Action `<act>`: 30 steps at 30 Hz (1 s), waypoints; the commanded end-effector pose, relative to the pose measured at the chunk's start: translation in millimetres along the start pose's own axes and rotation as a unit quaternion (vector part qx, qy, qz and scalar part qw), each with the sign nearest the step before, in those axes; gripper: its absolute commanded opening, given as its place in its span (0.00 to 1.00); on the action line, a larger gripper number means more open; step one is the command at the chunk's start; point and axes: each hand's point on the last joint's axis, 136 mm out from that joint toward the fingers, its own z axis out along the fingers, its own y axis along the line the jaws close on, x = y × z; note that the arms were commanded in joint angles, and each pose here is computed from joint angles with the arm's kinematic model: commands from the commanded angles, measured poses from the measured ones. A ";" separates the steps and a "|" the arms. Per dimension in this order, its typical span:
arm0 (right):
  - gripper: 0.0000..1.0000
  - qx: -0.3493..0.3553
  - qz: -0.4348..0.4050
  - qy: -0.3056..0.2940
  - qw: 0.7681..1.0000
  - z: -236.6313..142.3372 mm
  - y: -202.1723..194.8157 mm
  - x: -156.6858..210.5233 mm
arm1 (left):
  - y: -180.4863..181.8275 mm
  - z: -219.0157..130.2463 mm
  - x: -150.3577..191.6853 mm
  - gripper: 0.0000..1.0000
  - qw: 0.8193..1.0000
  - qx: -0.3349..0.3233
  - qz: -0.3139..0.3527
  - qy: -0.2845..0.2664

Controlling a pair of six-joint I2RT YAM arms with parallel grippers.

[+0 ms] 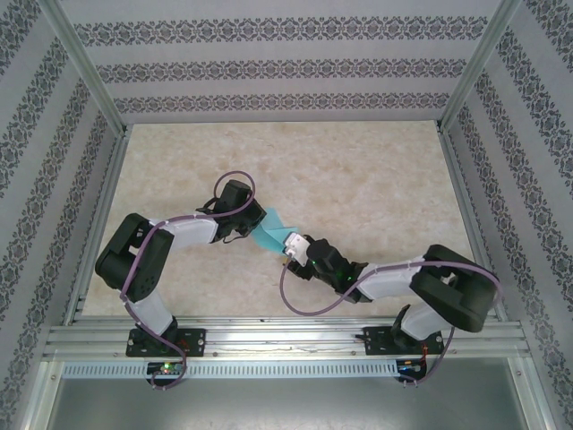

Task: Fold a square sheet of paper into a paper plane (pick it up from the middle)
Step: Fourth fold the wing at the center of the table.

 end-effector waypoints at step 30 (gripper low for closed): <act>0.19 0.029 0.018 -0.005 0.999 40.0 -13.2 -4.6 | -11.9 -5.3 3.2 0.03 1.000 0.007 0.014 0.007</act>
